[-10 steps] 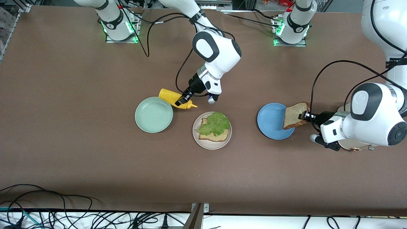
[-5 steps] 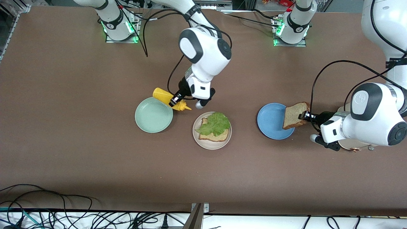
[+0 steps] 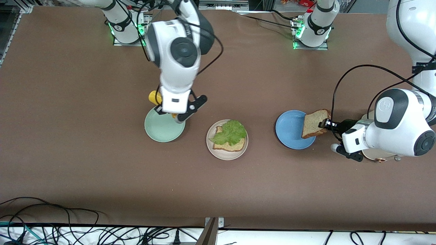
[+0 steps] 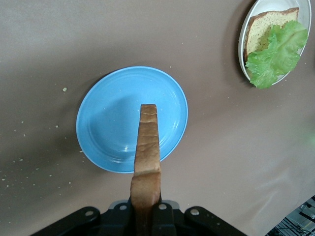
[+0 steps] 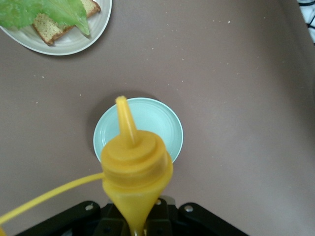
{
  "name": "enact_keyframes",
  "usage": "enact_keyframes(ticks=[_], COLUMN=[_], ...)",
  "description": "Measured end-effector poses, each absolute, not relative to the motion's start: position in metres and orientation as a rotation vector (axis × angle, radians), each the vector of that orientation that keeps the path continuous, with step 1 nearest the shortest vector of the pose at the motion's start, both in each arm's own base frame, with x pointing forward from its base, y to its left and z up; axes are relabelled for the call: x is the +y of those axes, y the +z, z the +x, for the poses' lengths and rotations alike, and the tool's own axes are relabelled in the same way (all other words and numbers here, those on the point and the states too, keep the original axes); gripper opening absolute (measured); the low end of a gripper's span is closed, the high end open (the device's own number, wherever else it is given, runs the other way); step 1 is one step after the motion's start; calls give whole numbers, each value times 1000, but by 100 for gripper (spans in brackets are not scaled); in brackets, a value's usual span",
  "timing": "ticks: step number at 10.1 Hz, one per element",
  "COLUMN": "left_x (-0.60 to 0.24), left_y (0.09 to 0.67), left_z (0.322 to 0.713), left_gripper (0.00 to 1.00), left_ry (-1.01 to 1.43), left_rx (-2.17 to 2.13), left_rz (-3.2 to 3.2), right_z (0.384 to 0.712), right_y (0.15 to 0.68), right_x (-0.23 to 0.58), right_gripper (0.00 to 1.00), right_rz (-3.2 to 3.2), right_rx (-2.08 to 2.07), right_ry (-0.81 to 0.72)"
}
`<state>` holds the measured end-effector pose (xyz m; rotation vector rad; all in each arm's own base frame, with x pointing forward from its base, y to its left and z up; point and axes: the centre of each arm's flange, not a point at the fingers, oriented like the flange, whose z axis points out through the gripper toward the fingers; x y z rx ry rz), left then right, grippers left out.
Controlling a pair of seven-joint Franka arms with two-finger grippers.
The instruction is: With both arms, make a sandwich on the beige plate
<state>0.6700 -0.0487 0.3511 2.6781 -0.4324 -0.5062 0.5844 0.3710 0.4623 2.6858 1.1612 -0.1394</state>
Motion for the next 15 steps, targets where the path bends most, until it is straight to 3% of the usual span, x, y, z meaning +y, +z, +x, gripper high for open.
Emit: enact_keyframes(ticks=[4,8,11,15], left_x=[-83,-128,-201,-298], left_y=[351,341,338,314], left_z=[674,677,673,663], left_gripper=[9,9,9,9], left_ry=[-504,-510,-543,-529], left_rx=[-457,-269,-100,127], left_rz=[2670,2449,2427,2412], right_z=[634,645,639,606], right_y=[468,432,384,316], right_x=[244,173,101,15], right_gripper=[8,8,8,8], right_rz=[2969,3069,3119,3080], right_rx=[1382,1724,2009,2360], right_ry=[-200,-153,33,430])
